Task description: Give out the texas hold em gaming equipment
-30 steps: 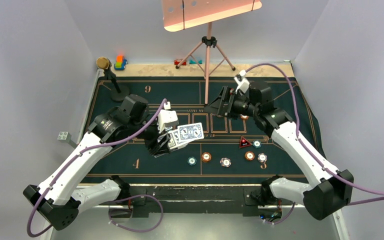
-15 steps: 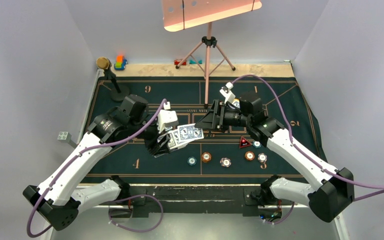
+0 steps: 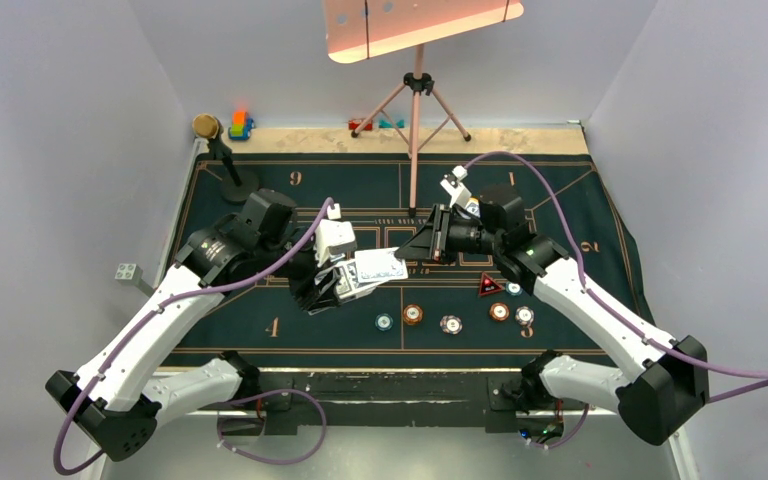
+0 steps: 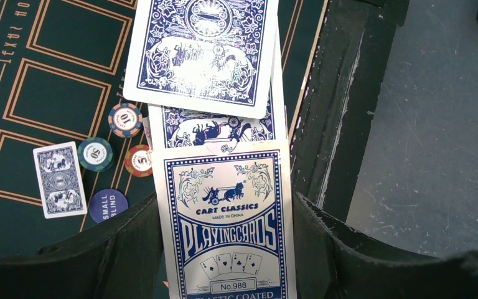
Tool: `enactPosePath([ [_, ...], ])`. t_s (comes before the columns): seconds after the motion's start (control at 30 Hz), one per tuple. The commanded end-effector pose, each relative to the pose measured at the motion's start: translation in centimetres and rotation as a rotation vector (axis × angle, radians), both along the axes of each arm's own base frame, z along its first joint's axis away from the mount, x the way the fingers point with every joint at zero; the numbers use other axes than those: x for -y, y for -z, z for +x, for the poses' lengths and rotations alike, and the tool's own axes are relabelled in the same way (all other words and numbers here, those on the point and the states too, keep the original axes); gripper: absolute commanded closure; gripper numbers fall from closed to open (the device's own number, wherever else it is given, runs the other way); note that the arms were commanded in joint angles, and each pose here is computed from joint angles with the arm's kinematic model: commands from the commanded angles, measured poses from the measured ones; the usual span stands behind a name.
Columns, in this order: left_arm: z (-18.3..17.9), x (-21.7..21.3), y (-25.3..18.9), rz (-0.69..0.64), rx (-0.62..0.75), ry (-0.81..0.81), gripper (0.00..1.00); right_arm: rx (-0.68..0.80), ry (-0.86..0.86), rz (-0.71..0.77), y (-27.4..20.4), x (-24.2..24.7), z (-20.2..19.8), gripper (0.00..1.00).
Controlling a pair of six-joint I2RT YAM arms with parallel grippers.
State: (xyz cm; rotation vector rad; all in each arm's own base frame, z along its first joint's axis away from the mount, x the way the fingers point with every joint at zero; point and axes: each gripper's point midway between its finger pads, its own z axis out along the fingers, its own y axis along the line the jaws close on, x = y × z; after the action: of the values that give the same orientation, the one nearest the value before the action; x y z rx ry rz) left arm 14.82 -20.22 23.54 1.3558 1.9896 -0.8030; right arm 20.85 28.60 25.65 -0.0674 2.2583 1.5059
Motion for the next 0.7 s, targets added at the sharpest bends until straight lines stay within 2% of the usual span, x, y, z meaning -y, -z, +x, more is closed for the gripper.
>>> enactPosePath([
  [0.0, 0.2, 0.1, -1.2, -0.039, 0.047, 0.011, 1.00, 0.070, -0.002, 0.030, -2.7, 0.1, -0.3, 0.88],
  [0.2, 0.2, 0.1, -1.2, -0.037, 0.047, 0.011, 1.00, 0.083, -0.005, 0.046, -3.6, 0.2, -0.5, 1.00],
  [0.53, 0.1, 0.1, -0.9, -0.035, 0.044, 0.010, 1.00, 0.115, -0.013, 0.120, -7.0, 0.3, -1.3, 1.00],
  [0.67, 0.1, 0.1, -1.0, -0.038, 0.046, 0.008, 1.00, 0.096, -0.020, 0.110, -6.3, 0.2, -1.2, 1.00],
])
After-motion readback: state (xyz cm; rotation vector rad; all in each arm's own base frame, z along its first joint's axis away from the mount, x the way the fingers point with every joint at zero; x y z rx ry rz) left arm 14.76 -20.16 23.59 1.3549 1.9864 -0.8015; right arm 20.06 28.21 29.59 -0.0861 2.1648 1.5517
